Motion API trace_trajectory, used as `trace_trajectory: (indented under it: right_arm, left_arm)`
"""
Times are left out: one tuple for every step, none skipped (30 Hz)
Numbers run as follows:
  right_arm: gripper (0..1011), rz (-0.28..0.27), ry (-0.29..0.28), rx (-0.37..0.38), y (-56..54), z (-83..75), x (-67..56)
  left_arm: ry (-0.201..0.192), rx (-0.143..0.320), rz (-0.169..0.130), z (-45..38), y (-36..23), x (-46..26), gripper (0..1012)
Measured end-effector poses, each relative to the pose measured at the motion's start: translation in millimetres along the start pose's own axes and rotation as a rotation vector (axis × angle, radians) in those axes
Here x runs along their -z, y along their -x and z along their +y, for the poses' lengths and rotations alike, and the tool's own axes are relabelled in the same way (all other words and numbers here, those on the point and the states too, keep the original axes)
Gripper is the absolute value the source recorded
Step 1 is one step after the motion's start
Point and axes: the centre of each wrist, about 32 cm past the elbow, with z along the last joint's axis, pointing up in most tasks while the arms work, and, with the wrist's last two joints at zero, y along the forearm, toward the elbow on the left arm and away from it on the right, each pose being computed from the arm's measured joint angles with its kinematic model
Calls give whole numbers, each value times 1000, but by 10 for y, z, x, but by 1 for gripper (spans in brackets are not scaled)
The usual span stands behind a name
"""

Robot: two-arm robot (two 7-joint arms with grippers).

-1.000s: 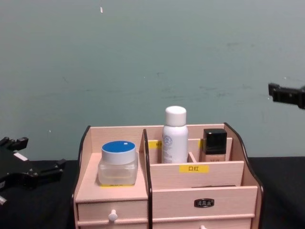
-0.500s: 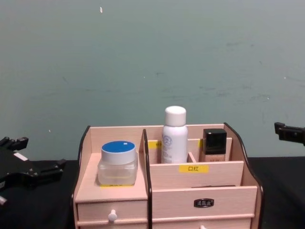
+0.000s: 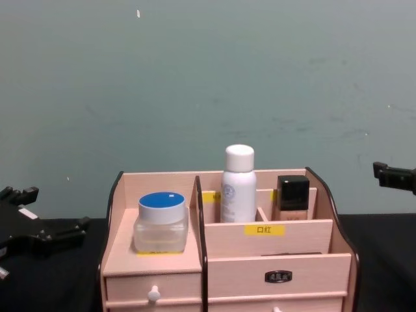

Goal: Pick up the facial cleanser and watermelon frost from the table and place them into the tiered storage box.

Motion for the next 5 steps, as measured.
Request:
trace_trajectory:
  right_arm:
    - [1000,0,-1,0,0,0,-2]
    - [1002,0,-1,0,0,0,-3]
    - [1000,0,-1,0,0,1,-4]
    - [1000,0,-2,0,0,1,-4]
    - [1000,0,-2,0,0,1,-5]
  left_arm:
    - [0,0,0,0,0,0,1009]
    - [0,0,0,0,0,0,1010]
    - [0,0,0,0,0,0,1010]
    - [0,0,0,0,0,0,1010]
    - [0,0,0,0,0,0,1010]
